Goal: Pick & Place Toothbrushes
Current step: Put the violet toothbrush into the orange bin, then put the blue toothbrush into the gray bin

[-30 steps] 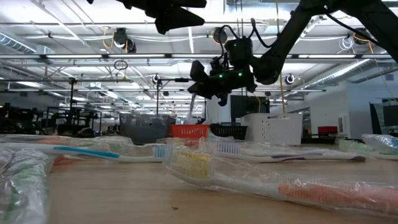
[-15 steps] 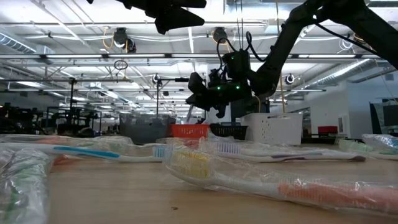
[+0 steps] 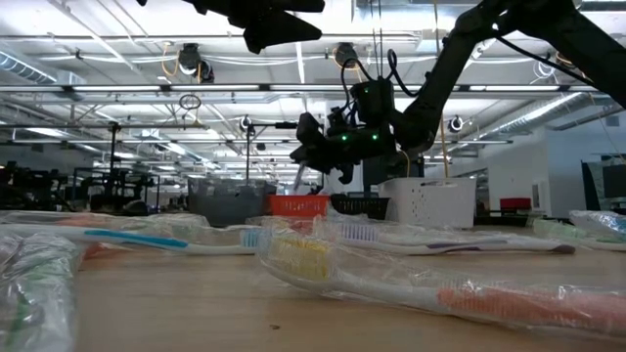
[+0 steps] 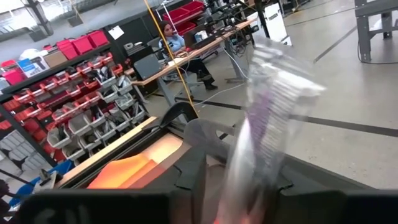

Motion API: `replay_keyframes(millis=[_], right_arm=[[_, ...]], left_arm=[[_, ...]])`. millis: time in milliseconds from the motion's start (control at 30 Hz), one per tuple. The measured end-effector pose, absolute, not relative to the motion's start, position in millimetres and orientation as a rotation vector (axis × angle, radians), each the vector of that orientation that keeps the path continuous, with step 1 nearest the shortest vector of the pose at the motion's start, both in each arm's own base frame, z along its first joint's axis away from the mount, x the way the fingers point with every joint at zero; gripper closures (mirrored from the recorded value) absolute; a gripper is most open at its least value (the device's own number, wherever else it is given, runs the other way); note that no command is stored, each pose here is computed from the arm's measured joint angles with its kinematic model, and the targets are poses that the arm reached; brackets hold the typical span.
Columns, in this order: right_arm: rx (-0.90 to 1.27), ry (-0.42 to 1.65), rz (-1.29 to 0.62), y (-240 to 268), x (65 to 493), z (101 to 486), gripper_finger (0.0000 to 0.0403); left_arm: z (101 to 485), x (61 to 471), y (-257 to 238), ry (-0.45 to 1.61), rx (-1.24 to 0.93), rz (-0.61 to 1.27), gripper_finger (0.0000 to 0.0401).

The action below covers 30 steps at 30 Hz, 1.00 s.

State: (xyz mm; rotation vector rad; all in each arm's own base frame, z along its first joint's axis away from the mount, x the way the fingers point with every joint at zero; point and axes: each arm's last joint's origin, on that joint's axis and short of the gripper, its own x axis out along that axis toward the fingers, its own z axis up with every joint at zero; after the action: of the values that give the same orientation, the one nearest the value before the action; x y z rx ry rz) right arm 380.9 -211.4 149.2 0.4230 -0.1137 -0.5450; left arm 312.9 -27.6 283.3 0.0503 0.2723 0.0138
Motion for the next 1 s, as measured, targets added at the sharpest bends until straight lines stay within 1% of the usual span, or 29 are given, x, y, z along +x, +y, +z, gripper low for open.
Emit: replay_keyframes(millis=[233,400,500,633,800,1000], right_arm=[[0.429,-0.118,-0.554,-213.4,379.9,149.3,0.0238],[0.443,-0.147,-0.561,-220.8,379.9,155.7,0.0202],[0.411,-0.122,-0.574,-222.9,380.5,166.6,0.0196],[0.334,-0.029,-0.611,-223.0,380.6,182.8,0.0196],[0.273,-0.075,-0.638,-223.2,373.3,209.8,0.0196],[0.241,-0.028,-0.653,-221.9,362.7,231.9,0.0197]], left_arm=[[283.3,312.9,-27.6,0.272,0.051,0.014,0.0128],[283.3,312.8,-27.6,0.273,0.051,0.014,0.0128],[282.3,312.6,-27.6,0.283,0.052,0.014,0.0128],[281.0,312.2,-27.5,0.297,0.054,0.015,0.0128],[280.7,312.0,-26.5,0.301,0.061,0.050,0.0128],[280.4,311.9,-26.1,0.305,0.063,0.061,0.0128]])
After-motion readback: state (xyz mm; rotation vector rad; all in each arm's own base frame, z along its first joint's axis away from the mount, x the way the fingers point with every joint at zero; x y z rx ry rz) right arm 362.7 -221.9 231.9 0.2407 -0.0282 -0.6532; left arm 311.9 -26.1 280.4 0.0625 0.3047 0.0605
